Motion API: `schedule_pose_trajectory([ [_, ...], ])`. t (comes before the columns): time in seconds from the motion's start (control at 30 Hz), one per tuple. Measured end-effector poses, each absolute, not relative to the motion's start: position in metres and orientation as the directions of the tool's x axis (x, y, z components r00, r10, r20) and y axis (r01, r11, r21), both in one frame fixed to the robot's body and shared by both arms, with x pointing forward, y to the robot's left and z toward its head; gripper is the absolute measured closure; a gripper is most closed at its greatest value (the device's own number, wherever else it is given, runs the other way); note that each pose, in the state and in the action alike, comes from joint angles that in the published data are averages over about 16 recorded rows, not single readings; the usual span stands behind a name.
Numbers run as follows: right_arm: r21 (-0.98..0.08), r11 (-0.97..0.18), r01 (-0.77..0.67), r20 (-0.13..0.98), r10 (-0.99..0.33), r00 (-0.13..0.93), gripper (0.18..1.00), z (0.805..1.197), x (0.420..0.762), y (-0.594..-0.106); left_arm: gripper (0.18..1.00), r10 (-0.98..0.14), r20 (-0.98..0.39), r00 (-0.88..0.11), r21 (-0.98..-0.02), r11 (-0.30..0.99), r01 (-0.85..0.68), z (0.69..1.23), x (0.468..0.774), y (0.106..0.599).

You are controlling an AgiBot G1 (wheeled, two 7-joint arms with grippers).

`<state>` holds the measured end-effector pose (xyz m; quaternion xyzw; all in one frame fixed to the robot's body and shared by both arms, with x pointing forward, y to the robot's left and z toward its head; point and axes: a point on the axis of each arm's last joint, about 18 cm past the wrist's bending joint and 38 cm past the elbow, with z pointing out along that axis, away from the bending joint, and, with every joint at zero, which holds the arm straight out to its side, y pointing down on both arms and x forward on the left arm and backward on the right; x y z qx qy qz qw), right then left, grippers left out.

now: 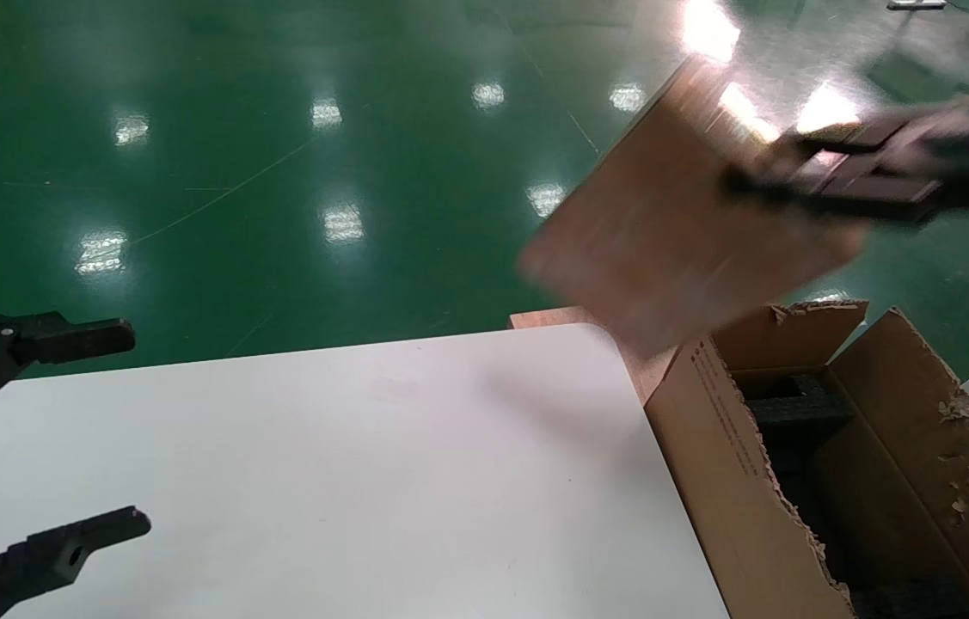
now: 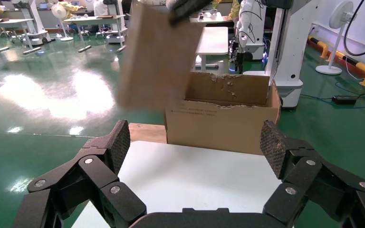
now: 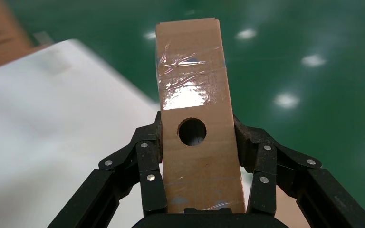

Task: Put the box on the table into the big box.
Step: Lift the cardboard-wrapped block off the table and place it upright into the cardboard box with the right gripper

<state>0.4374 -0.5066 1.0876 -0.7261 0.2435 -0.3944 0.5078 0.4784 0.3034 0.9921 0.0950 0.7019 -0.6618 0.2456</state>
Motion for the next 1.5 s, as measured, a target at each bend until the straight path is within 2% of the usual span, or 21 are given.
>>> schedule_pose_trajectory([
  [0.2,-0.945,-0.326,0.021,0.308,-0.869,0.387,0.703,1.097,0.389,-0.548,0.184,-0.192,-0.471,-0.861,-0.882,0.106,0.458,0.992,0.478,0.303],
  [0.4,-0.967,-0.249,-0.053,0.233,-0.950,0.208,0.703,1.075,0.349,-0.586,0.184,-0.192,-0.471,-0.861,-0.882,0.106,0.458,0.992,0.478,0.303],
  [0.73,-0.986,-0.093,-0.139,0.093,-0.996,0.004,0.704,1.017,0.324,-0.628,0.184,-0.192,-0.471,-0.861,-0.882,0.106,0.458,0.992,0.478,0.303],
  [1.03,-0.987,0.015,-0.158,-0.003,-0.997,-0.076,0.704,0.968,0.334,-0.648,0.184,-0.192,-0.471,-0.861,-0.882,0.106,0.458,0.992,0.478,0.303],
  [1.5,-0.978,0.091,-0.189,-0.071,-0.991,-0.110,0.704,0.917,0.348,-0.660,0.184,-0.192,-0.471,-0.861,-0.882,0.106,0.458,0.992,0.478,0.303],
])
